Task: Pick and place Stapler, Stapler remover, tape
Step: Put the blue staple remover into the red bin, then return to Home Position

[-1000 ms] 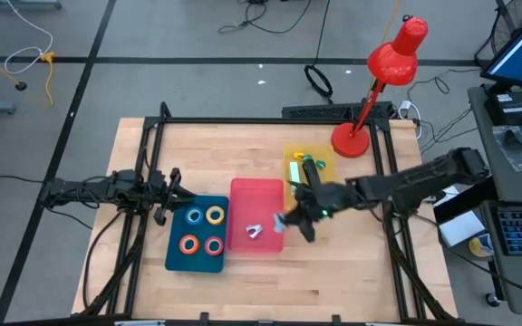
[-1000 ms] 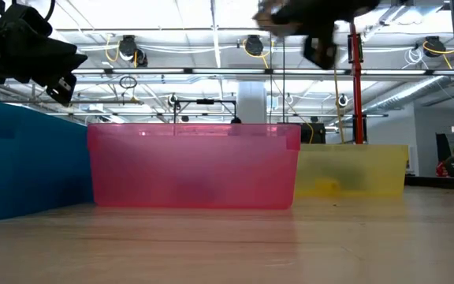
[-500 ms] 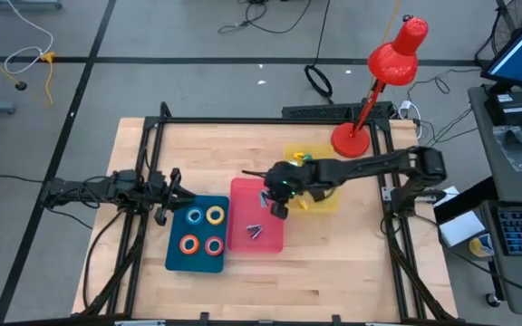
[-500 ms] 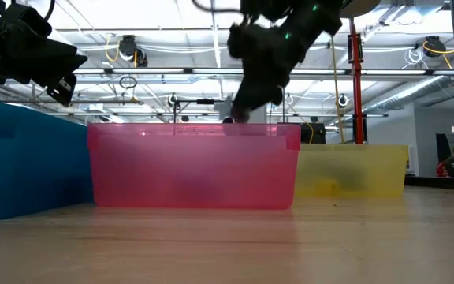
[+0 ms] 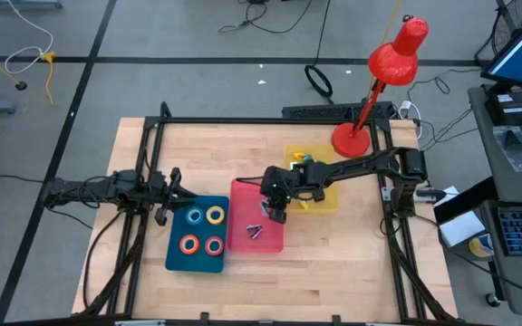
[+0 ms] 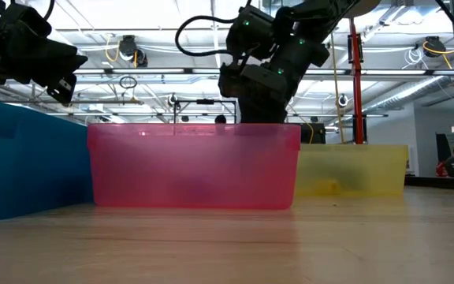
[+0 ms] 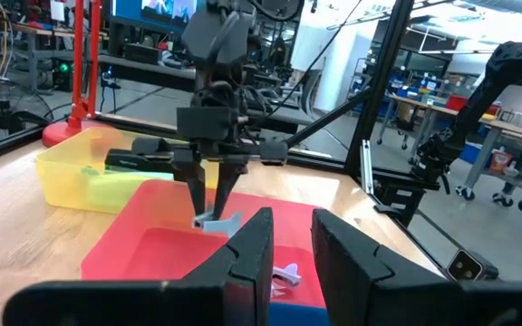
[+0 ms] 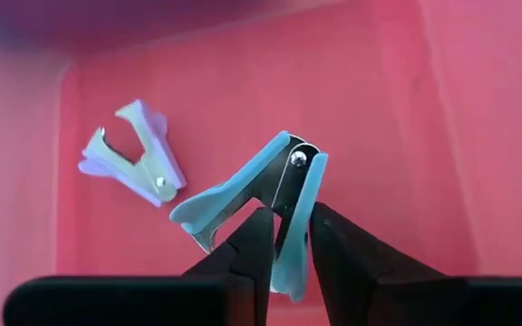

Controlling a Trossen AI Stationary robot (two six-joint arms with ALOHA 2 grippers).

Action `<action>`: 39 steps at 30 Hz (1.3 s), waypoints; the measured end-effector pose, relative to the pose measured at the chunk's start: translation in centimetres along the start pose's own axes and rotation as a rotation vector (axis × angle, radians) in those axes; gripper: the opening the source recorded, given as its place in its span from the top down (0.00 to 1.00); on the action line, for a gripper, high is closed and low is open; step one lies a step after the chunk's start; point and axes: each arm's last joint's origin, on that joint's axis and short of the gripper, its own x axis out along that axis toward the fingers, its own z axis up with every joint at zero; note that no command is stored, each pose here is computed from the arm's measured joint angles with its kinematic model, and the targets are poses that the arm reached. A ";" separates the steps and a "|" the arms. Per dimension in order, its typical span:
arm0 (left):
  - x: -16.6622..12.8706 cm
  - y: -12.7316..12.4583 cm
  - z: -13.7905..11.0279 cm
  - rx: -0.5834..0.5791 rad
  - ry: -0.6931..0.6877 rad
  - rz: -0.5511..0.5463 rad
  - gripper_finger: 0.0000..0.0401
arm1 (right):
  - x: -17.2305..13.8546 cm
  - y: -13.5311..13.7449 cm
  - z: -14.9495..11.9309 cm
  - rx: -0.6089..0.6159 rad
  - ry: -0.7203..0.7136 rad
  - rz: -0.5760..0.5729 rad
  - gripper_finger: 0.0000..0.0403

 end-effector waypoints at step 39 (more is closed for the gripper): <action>0.0 -0.1 0.0 -0.048 0.003 -0.019 0.80 | -17.9 2.9 -12.8 0.140 -0.371 -0.028 0.78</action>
